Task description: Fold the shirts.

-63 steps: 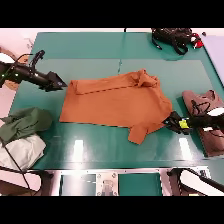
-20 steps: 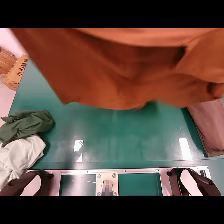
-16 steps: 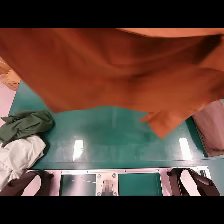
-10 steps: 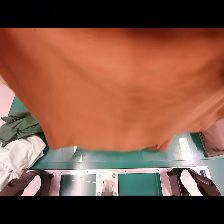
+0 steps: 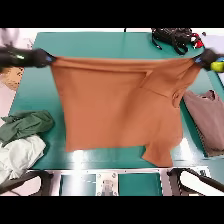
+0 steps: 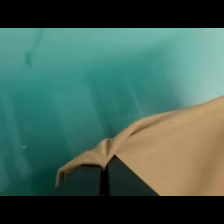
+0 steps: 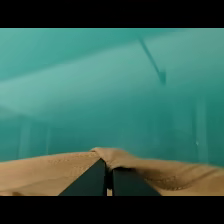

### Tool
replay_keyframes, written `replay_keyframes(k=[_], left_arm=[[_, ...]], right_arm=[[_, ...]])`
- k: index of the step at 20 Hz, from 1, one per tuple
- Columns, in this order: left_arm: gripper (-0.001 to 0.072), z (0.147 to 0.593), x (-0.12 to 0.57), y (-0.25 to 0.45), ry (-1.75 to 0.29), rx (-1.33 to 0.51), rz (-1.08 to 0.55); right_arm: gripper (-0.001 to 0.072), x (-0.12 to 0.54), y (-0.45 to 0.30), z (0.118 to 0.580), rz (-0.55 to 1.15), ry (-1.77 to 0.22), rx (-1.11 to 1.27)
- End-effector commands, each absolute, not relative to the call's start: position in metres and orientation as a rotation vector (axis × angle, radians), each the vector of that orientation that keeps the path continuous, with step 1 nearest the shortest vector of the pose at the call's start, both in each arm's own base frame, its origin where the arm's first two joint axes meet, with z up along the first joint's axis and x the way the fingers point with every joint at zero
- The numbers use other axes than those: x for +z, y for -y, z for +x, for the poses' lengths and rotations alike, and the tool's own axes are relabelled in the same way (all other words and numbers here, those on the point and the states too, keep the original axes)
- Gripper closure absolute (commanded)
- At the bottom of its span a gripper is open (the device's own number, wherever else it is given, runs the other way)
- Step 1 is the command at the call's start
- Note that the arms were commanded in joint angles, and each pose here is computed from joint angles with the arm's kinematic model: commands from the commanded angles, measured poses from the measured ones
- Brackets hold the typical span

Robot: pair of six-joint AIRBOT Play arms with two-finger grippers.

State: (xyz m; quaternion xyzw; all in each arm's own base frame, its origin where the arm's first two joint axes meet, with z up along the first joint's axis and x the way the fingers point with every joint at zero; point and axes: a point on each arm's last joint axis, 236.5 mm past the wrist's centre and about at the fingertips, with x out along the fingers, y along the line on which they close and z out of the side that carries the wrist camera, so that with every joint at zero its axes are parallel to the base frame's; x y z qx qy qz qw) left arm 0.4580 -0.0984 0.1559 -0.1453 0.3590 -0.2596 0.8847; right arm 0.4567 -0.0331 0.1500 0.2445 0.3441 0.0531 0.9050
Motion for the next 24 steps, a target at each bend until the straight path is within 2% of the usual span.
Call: replay_keyframes(k=[1, 5, 9, 13, 18, 24], left_arm=[[0.0688, 0.507, 0.052, 0.105, -0.843, -0.454, -0.371], [0.0688, 0.540, 0.022, 0.087, -0.803, -0.348, -0.425], [0.0688, 0.572, 0.048, 0.084, -0.720, -0.351, -0.406], [0.0688, 0.595, 0.069, 0.082, -0.660, -0.359, -0.390], [0.0688, 0.591, 0.056, 0.075, -0.714, -0.337, -0.336], [0.0688, 0.527, -0.031, 0.094, -1.074, -0.420, -0.294]], right_arm=[[0.0693, 0.042, 0.040, 0.498, 0.568, -0.841, 0.056], [0.0693, 0.007, 0.054, 0.546, 0.582, -0.868, 0.053], [0.0693, 0.034, 0.064, 0.594, 0.580, -0.769, 0.076], [0.0693, 0.053, 0.069, 0.615, 0.588, -0.700, 0.081], [0.0693, 0.033, 0.073, 0.604, 0.531, -0.767, 0.069], [0.0694, -0.026, 0.086, 0.528, 0.282, -1.158, 0.061]])
